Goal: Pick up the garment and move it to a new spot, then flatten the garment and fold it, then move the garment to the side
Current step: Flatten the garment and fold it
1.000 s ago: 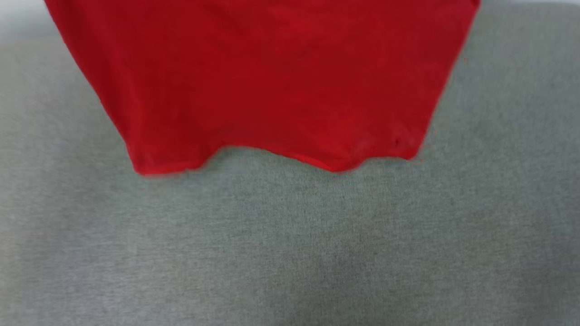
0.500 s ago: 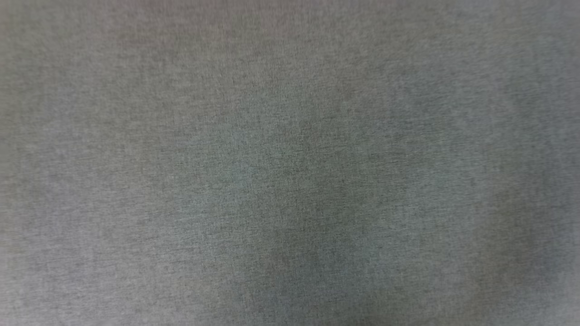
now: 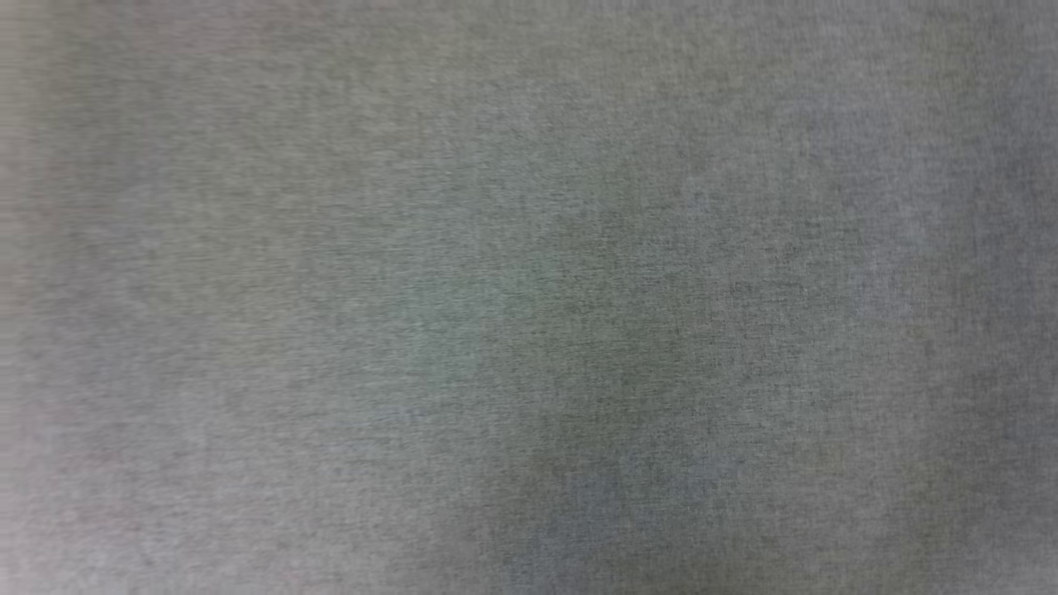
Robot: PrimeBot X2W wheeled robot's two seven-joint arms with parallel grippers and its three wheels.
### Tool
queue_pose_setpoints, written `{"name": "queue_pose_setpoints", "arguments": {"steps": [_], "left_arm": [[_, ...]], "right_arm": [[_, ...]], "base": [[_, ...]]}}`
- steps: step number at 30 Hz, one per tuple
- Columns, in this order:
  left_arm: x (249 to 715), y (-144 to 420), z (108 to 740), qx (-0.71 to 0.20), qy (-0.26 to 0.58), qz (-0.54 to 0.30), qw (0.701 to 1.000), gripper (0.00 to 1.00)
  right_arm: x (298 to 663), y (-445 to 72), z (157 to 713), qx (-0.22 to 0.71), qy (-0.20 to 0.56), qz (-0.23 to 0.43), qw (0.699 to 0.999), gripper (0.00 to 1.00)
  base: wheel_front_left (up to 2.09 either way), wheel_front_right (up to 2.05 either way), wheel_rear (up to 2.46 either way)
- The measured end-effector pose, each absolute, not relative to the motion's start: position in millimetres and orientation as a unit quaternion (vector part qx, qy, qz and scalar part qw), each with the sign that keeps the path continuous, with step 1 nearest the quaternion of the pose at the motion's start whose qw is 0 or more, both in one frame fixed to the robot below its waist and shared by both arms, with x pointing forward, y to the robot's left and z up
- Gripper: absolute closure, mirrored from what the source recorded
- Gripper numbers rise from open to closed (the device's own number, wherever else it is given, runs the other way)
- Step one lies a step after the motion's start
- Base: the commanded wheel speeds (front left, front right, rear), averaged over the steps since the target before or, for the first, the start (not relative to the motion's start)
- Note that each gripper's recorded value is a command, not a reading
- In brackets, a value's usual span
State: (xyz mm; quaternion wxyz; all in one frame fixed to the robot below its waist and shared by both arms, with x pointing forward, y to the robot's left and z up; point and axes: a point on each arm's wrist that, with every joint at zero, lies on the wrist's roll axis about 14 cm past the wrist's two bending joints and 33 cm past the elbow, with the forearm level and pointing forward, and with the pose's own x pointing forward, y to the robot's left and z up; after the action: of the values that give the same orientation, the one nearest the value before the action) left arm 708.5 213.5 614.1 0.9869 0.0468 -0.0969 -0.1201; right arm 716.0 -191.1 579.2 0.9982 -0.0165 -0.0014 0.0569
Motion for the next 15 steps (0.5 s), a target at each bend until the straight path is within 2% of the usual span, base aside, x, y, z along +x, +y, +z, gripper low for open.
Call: {"name": "queue_pose_setpoints", "arguments": {"steps": [5,9,15], "left_arm": [[671,201,548,0.038,-0.026,-0.145,0.988,1.00],[615,192,507,0.030,0.034,-0.169,0.985,1.00],[535,195,468,0.010,0.109,-0.163,0.981,1.00]], "right_arm": [[690,-196,534,-0.001,0.049,0.056,0.997,1.00],[649,-199,507,0.012,0.087,0.066,0.994,1.00],[578,-211,471,0.034,0.152,0.073,0.985,1.00]], "base": [[0.00,0.00,0.00],[0.00,0.00,0.00],[0.00,0.00,0.00]]}}
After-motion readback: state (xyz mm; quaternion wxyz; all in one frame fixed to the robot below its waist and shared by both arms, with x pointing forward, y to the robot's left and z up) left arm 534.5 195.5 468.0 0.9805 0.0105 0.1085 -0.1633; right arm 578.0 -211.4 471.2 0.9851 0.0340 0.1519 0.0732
